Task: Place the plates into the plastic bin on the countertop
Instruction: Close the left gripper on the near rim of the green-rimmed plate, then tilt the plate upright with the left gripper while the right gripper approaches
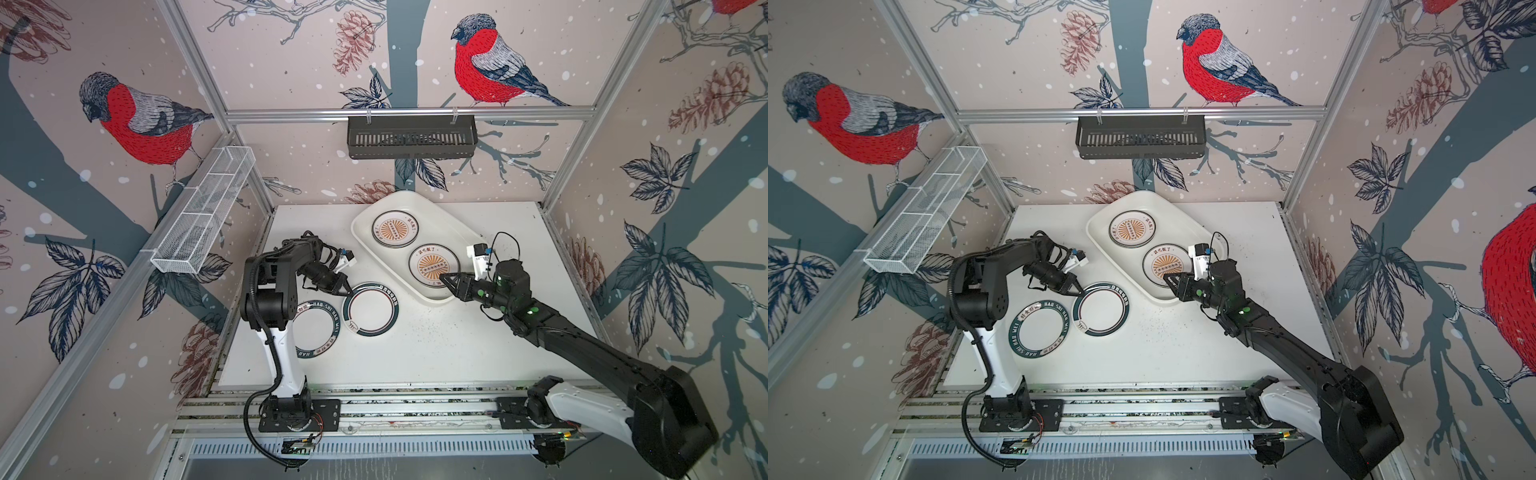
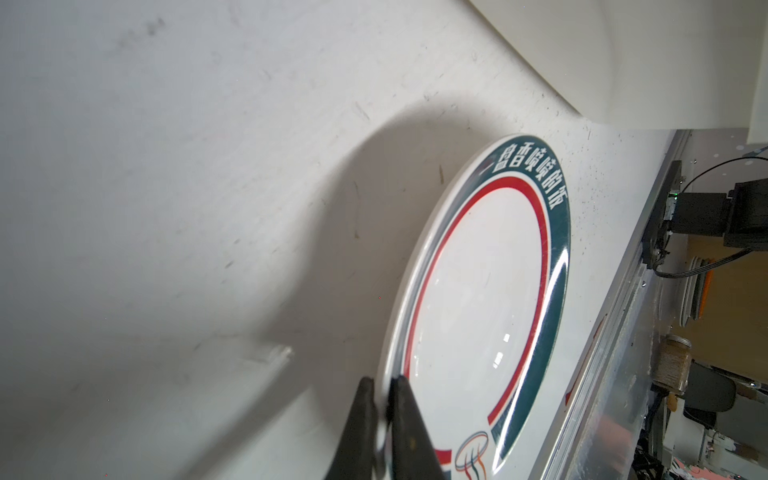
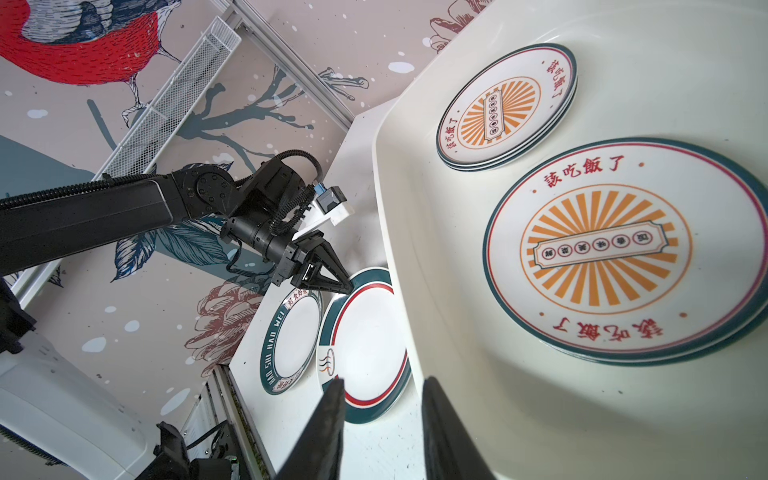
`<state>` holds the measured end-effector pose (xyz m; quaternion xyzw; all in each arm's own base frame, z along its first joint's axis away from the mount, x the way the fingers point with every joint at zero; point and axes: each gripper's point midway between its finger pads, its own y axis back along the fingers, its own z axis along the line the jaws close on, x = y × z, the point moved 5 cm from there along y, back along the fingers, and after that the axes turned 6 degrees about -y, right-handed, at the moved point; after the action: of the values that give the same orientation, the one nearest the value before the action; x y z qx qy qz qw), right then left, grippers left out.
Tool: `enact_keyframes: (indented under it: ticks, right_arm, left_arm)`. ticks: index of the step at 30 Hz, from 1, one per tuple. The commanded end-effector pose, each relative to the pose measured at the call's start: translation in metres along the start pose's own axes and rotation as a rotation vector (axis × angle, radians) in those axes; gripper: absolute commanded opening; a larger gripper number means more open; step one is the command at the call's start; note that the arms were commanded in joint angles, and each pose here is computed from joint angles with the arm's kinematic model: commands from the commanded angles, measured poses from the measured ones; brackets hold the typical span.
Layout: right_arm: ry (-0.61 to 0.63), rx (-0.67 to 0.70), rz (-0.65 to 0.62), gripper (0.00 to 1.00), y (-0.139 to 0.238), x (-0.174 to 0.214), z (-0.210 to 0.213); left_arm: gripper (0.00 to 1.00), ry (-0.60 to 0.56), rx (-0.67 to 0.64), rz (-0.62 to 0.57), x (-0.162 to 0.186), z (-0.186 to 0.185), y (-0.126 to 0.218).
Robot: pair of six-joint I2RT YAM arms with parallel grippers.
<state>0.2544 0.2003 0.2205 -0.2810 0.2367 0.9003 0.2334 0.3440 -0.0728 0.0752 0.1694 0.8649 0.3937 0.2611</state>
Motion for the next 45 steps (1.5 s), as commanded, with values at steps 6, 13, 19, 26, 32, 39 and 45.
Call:
enact_keyframes:
  ticks: [6, 13, 19, 26, 32, 39, 45]
  right_arm:
    - [0.027, -0.055, -0.028, 0.35, 0.0, -0.01, 0.012]
    - [0.024, -0.073, -0.017, 0.35, -0.002, -0.01, 0.013]
    - [0.027, -0.084, -0.008, 0.36, -0.004, -0.011, 0.014]
    - [0.029, -0.095, -0.007, 0.36, -0.006, -0.011, 0.015]
    - [0.027, -0.121, 0.011, 0.37, -0.011, -0.01, 0.017]
    - [0.029, -0.136, 0.025, 0.43, -0.016, -0.012, 0.018]
    - [0.044, -0.138, 0.042, 0.49, -0.019, -0.011, 0.02]
  left_arm:
    - [0.0, -0.07, -0.045, 0.024, -0.004, -0.002, 0.013]
    - [0.0, -0.082, -0.042, 0.025, -0.007, -0.006, 0.019]
    - [0.0, -0.09, -0.033, 0.026, -0.01, -0.011, 0.026]
    - [0.0, -0.099, -0.024, 0.01, -0.016, -0.018, 0.035]
    - [0.0, -0.112, -0.02, 0.009, -0.018, -0.025, 0.042]
    - [0.0, -0.127, -0.025, 0.015, -0.021, -0.03, 0.051]
    - [0.0, -0.14, -0.023, 0.025, -0.021, -0.035, 0.056]
